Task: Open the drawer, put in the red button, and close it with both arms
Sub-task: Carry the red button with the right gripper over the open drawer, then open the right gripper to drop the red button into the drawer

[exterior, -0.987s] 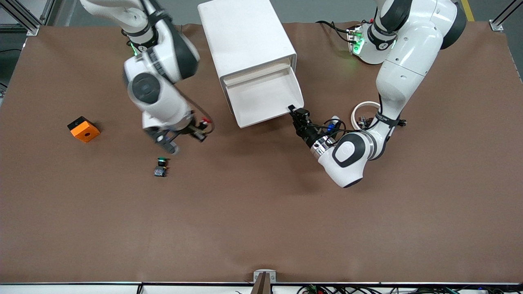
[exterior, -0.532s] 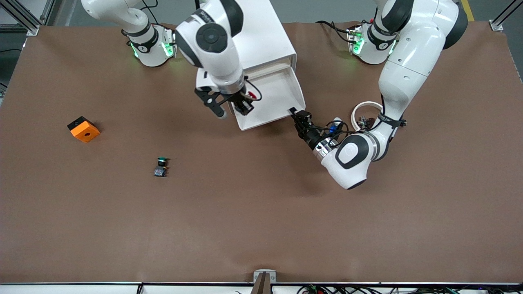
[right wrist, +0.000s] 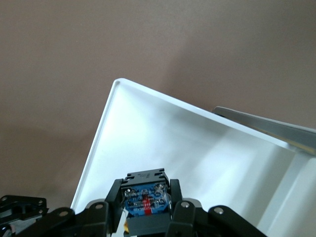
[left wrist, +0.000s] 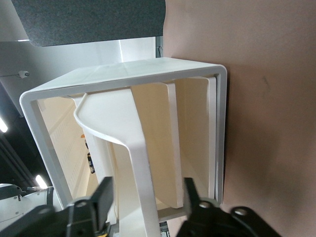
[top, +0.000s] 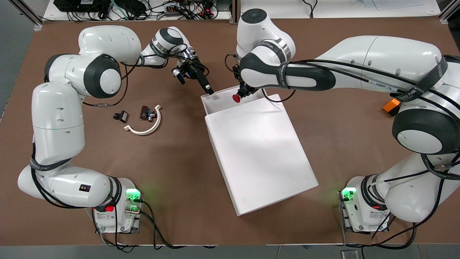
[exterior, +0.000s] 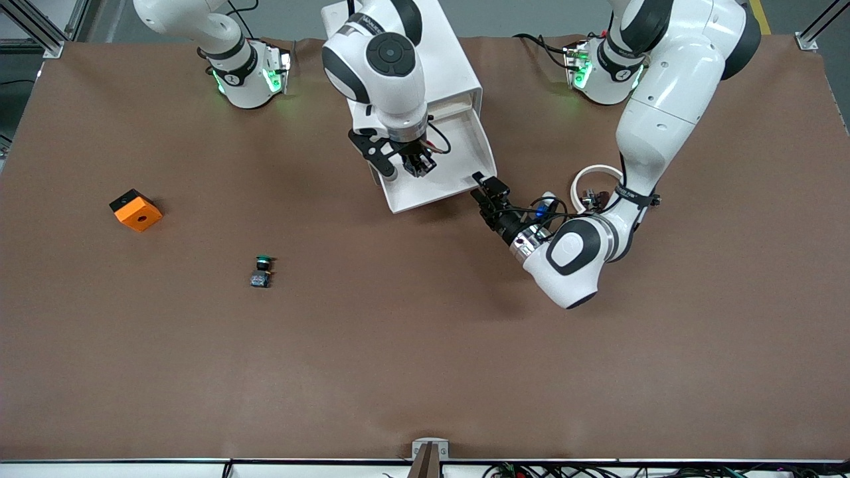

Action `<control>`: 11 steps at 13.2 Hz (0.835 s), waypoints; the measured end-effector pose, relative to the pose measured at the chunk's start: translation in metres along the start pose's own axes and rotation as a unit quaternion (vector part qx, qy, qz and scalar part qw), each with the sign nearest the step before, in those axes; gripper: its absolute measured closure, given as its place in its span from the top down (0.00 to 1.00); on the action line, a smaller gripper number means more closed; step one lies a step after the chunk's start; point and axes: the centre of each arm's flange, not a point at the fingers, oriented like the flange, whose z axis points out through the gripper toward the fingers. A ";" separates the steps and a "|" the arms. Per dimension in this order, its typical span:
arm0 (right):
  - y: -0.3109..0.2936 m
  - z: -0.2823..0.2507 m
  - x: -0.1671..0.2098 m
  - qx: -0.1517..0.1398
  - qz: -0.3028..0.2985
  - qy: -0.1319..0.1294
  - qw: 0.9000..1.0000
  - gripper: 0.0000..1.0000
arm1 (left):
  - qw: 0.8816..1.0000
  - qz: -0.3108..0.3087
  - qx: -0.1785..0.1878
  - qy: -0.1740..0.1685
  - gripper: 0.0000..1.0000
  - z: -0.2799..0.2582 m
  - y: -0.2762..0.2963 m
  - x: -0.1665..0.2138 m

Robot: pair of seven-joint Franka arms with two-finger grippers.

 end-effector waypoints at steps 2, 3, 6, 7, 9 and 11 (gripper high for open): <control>-0.003 0.013 -0.008 0.003 0.007 0.003 1.000 0.42 | 1.000 0.006 -0.008 -0.005 0.97 -0.006 -0.002 -0.003; -0.004 0.017 -0.010 0.003 0.010 0.003 1.000 0.42 | 1.000 0.012 -0.015 -0.010 1.00 -0.013 -0.006 -0.007; -0.011 0.018 -0.010 0.007 0.012 0.002 1.000 0.42 | 0.998 0.041 -0.037 -0.022 1.00 -0.041 -0.017 -0.009; -0.012 0.018 -0.010 0.008 0.012 0.002 1.000 0.48 | 0.997 0.059 -0.045 -0.019 1.00 -0.046 -0.018 -0.008; -0.014 0.017 -0.010 0.010 0.011 0.005 1.000 0.70 | 0.993 0.102 -0.063 0.003 1.00 -0.050 -0.022 -0.005; -0.016 0.014 -0.009 0.015 0.010 0.008 1.000 0.90 | 0.984 0.155 -0.083 0.027 1.00 -0.056 -0.032 -0.004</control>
